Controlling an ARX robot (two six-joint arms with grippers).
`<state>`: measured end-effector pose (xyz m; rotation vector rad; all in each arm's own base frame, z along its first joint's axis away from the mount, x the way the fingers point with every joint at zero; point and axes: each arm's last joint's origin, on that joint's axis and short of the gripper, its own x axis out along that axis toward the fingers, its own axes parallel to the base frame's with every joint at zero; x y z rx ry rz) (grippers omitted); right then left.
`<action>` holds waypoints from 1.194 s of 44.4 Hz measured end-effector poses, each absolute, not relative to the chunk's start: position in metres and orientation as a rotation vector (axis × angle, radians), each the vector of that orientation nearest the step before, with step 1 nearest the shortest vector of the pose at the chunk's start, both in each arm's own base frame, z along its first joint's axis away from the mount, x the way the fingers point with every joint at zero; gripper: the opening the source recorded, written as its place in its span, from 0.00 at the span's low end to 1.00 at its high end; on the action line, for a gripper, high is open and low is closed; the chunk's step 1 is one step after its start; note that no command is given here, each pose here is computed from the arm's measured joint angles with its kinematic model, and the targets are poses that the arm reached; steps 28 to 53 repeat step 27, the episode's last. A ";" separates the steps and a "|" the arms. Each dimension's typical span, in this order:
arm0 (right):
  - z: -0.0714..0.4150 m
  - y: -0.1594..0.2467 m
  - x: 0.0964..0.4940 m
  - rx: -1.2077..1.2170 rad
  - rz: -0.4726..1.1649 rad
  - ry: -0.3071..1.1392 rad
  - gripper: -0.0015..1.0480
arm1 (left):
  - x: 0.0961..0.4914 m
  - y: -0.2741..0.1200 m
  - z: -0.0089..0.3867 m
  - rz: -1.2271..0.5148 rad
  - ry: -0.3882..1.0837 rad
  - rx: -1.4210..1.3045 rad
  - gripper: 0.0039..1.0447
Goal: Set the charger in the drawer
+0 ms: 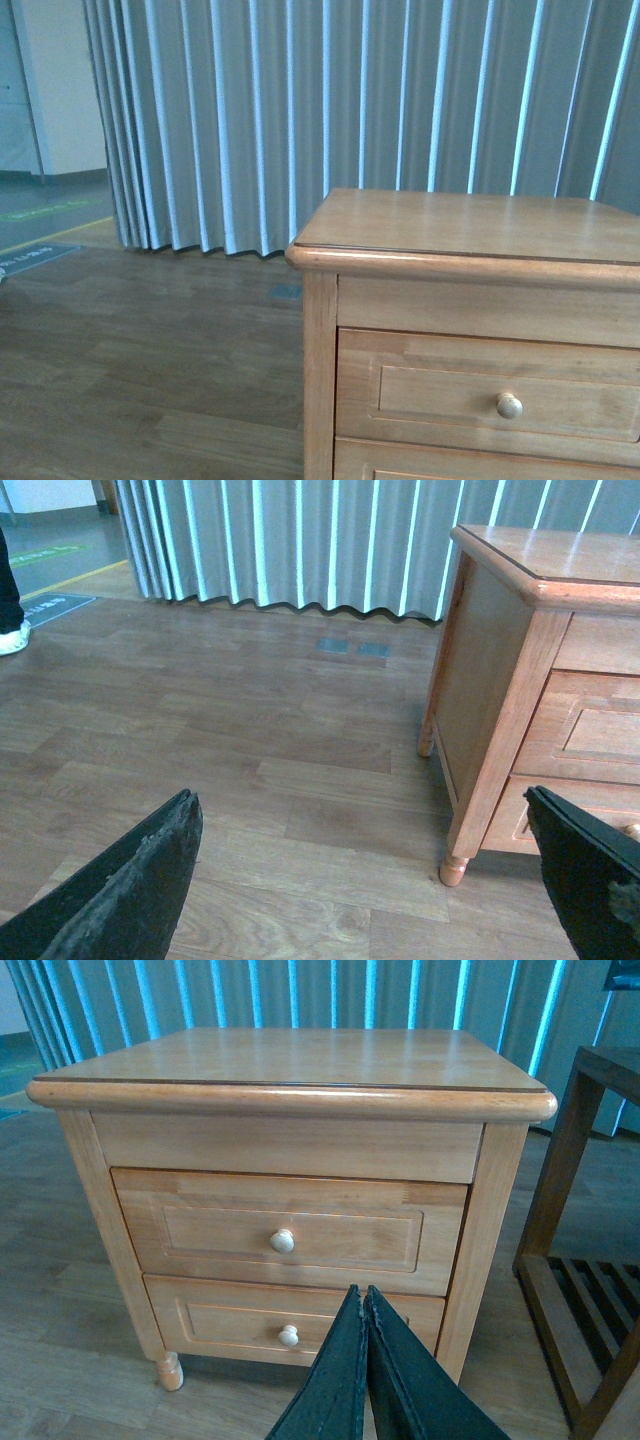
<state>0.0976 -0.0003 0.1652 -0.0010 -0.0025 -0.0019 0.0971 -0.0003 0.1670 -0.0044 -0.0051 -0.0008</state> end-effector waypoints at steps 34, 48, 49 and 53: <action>0.165 0.000 0.098 0.001 -0.002 -0.002 0.93 | 0.097 0.000 0.167 -0.001 -0.005 -0.004 0.94; 0.165 0.000 0.098 0.001 -0.002 -0.002 0.93 | 0.097 0.000 0.167 -0.001 -0.005 -0.004 0.94; 0.165 0.000 0.098 0.001 -0.002 -0.002 0.93 | 0.097 0.000 0.167 -0.001 -0.005 -0.004 0.94; 0.165 0.000 0.098 0.001 -0.002 -0.002 0.93 | 0.097 0.000 0.167 -0.001 -0.005 -0.004 0.94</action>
